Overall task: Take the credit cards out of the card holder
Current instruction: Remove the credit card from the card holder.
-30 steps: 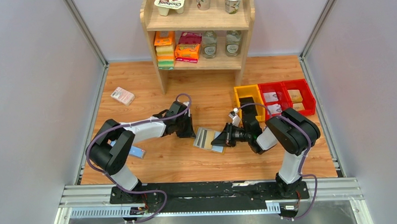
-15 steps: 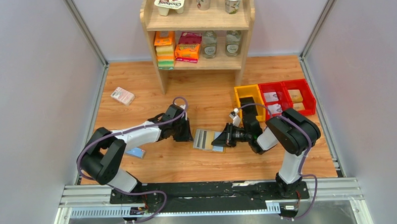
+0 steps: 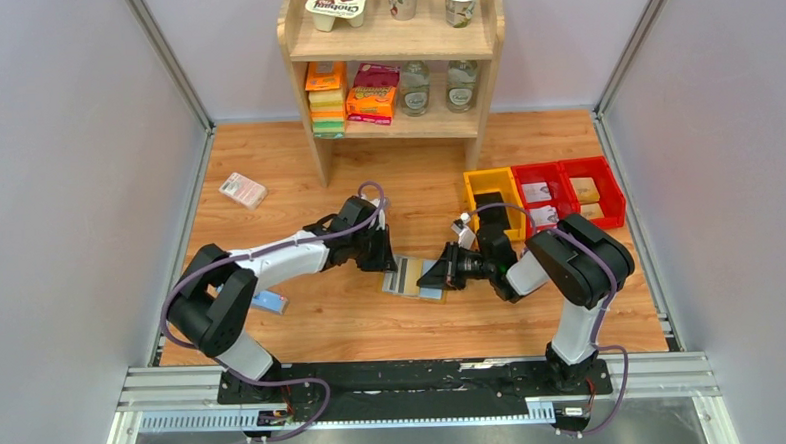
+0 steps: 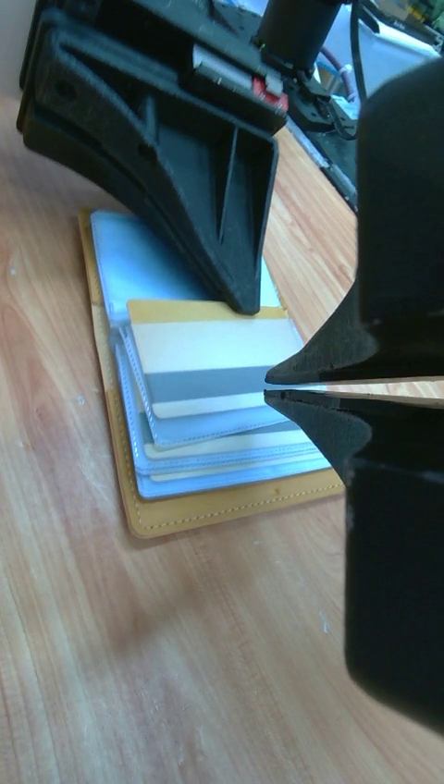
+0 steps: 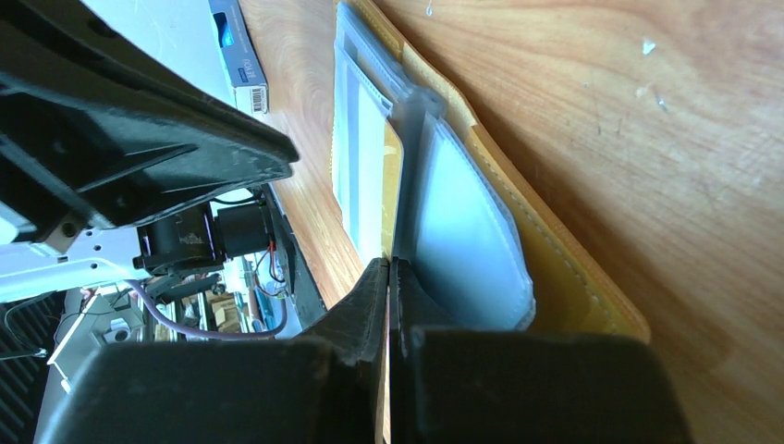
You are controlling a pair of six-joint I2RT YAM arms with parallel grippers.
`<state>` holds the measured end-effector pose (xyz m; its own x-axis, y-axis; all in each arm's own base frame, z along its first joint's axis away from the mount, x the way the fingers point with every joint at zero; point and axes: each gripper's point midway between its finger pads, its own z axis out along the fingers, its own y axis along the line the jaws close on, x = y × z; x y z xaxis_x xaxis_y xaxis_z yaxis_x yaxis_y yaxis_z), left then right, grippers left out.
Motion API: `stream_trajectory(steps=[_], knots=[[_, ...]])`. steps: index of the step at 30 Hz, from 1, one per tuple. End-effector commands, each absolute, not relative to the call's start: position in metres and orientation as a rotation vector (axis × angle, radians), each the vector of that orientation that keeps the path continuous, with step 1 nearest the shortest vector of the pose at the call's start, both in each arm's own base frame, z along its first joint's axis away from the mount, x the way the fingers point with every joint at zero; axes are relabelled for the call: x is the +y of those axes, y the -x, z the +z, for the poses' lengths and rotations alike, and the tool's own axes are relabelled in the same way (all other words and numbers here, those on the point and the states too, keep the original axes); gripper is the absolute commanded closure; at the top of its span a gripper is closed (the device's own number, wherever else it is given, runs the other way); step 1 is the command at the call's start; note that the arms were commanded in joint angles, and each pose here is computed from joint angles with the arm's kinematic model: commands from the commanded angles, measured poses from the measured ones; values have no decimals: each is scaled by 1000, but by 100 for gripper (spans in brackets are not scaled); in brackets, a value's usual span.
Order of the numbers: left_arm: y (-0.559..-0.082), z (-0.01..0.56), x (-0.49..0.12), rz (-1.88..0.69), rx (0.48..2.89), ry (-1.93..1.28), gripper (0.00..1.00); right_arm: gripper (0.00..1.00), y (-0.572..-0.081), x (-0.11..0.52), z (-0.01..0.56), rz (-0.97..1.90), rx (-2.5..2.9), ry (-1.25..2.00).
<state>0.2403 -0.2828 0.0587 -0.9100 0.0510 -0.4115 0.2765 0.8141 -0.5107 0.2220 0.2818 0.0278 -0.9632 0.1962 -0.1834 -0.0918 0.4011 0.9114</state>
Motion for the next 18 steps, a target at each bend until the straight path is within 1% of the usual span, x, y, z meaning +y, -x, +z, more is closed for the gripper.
stream_trajectory(steps=[1,8,12,18], knots=[[-250,57,-293,-829,2598,-308,91,100,-228,287,35,1568,2359,-45],[-251,37,-292,-783,2646,-335,98,100,-228,288,34,1567,2365,-45],[-246,27,-287,-761,2675,-342,100,100,-229,288,33,1557,2373,-45],[-240,10,-270,-641,2746,-351,100,100,-228,284,30,1521,2388,-53]])
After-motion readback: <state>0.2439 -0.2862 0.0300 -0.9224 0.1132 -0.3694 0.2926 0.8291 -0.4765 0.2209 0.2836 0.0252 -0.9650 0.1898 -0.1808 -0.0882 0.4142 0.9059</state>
